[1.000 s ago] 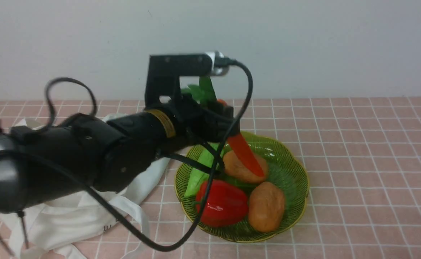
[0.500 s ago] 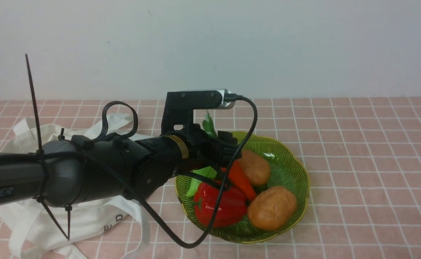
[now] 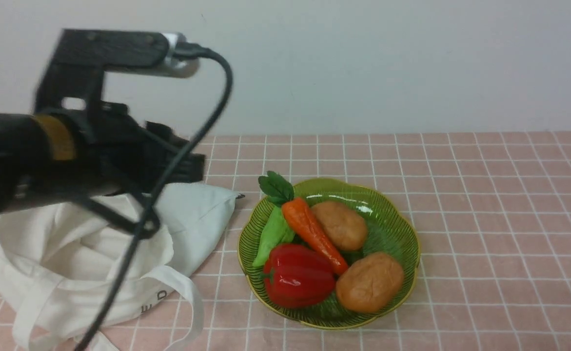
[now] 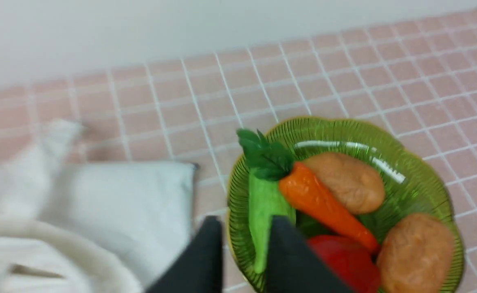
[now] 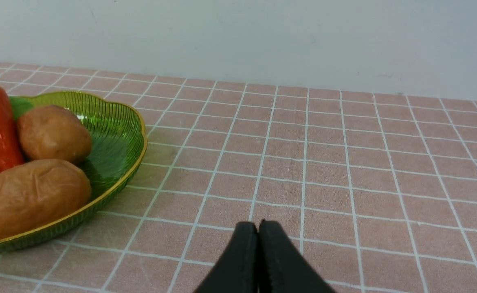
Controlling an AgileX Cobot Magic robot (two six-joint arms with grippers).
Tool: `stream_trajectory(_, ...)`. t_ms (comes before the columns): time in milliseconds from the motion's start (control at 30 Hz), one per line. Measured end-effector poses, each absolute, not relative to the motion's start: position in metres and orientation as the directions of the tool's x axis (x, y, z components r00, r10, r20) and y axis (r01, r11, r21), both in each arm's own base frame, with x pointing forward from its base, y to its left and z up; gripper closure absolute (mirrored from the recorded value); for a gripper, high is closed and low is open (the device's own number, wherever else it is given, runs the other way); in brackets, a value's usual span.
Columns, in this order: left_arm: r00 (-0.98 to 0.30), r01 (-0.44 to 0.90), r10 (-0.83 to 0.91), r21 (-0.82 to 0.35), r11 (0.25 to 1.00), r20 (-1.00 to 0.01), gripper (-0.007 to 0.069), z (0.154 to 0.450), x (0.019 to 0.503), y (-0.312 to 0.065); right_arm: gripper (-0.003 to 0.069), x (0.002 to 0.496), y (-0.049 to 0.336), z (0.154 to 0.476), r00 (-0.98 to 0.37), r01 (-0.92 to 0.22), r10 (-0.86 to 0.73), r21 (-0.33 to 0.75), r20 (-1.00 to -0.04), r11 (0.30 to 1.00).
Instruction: Take vegetables from bag on pink coffee tablecloth place on plate.
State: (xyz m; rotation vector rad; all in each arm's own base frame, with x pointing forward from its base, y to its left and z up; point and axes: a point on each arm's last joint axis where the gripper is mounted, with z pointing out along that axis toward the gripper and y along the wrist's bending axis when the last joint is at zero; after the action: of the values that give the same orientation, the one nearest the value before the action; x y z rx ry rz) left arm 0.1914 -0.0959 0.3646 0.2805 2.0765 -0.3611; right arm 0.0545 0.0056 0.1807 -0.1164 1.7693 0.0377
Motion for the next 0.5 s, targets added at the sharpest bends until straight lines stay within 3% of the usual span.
stream_trajectory(67, -0.407, 0.353, 0.015, -0.142, 0.925, -0.914, 0.061, 0.387, 0.158, -0.077, 0.0673, 0.054, 0.006, 0.181, -0.196, -0.099, -0.058, -0.039, -0.979, 0.994)
stream_trajectory(200, -0.226, 0.374, -0.058, -0.141, 0.916, -0.972, 0.063, 0.405, 0.096, -0.044, 0.0673, 0.054, 0.006, 0.181, -0.196, -0.099, -0.058, -0.039, -0.979, 0.994)
stream_trajectory(433, 0.006, 0.39, -0.144, -0.13, 0.912, -0.99, 0.063, 0.377, 0.016, 0.001, 0.0673, 0.054, 0.006, 0.181, -0.196, -0.099, -0.058, -0.039, -0.979, 0.994)
stream_trajectory(467, 0.011, 0.447, -0.147, -0.126, 0.885, -0.989, 0.063, 0.376, 0.012, 0.003, 0.0673, 0.054, 0.006, 0.181, -0.196, -0.099, -0.058, -0.039, -0.979, 0.994)
stream_trajectory(500, 0.06, 0.397, -0.173, -0.135, 0.908, -0.983, 0.063, 0.361, -0.001, 0.01, 0.0673, 0.054, 0.006, 0.181, -0.196, -0.099, -0.058, -0.039, -0.979, 0.994)
